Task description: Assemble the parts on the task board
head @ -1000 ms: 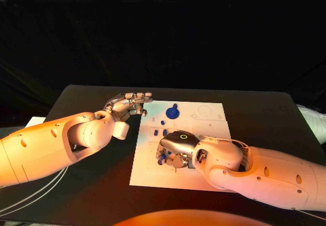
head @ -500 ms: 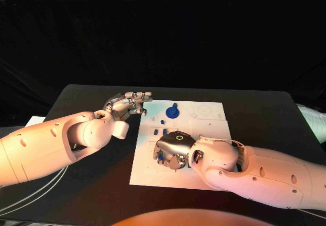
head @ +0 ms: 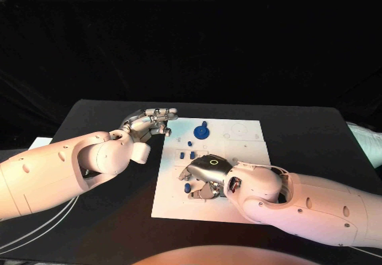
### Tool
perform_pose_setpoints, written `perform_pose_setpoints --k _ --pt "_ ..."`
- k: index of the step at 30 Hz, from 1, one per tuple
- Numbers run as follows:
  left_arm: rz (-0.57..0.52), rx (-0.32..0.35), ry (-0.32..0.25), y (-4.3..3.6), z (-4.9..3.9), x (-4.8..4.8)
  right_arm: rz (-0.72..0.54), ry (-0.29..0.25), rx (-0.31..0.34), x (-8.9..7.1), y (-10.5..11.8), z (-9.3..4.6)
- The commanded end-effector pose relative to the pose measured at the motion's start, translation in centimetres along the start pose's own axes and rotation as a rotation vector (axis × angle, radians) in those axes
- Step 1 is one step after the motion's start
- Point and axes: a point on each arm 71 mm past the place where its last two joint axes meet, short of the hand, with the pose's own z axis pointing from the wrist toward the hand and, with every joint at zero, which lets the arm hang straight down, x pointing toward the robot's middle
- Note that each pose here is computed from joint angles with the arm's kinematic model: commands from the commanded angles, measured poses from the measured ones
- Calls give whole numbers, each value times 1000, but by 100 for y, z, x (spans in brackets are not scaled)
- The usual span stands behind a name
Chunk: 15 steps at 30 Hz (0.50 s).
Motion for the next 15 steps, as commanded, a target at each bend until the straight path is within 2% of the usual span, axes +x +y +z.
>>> perform_pose_setpoints --k 1,5,9,12,15 --pt "-3 5 20 -6 1 20 34 -97 -17 -78 11 -55" --pt "-3 6 19 -6 1 14 66 -154 -16 -173 -23 -175" --pt "-3 5 18 -6 0 9 125 -188 19 -304 -116 -329" --pt "-3 4 18 0 2 5 191 -184 98 -429 -300 -484" --pt "-4 3 17 6 1 4 246 -159 210 -522 -535 -670"
